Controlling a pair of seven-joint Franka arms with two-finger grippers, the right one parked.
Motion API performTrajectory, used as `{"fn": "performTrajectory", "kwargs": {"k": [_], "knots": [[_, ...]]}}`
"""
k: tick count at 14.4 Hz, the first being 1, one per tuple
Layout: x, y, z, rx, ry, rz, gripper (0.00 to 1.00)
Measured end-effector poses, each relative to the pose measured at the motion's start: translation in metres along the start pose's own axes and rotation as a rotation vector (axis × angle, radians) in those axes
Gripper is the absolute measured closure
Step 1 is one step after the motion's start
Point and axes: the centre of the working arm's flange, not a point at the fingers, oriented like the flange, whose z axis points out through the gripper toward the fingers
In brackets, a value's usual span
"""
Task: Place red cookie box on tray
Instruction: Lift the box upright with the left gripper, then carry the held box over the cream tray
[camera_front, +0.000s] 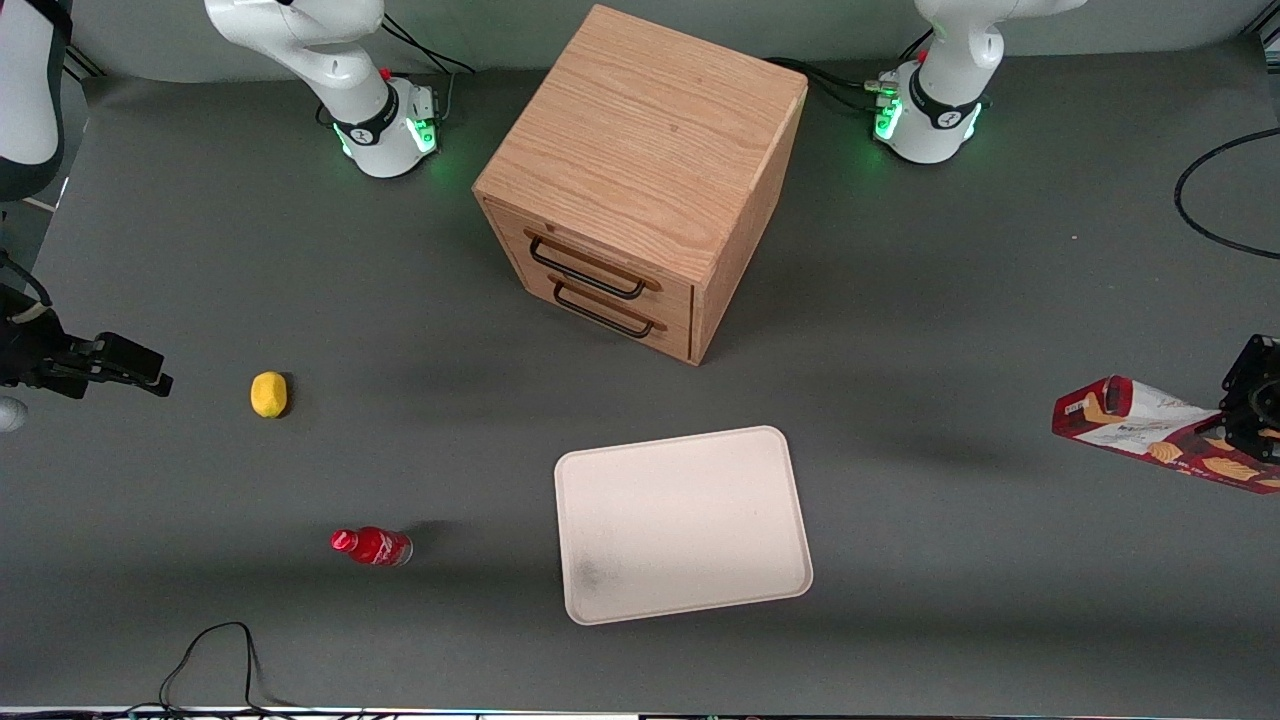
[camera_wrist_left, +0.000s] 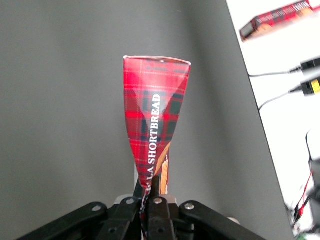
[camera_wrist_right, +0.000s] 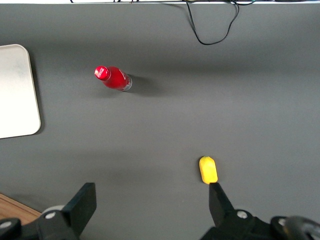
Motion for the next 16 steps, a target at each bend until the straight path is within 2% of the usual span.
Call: {"fn": "performTrajectory", "kwargs": {"k": [2, 4, 9, 11, 16], "knots": [[-0.009, 0.001, -0.004, -0.004, 0.000, 0.168, 0.96], [-0.035, 0.009, -0.003, 0.000, -0.008, 0.334, 0.96], [-0.162, 0.044, 0.005, 0.013, -0.020, 0.602, 0.96], [-0.205, 0.055, 0.007, -0.005, -0.014, 0.697, 0.96], [-0.270, 0.065, 0.010, -0.027, -0.016, 0.951, 0.96]]}}
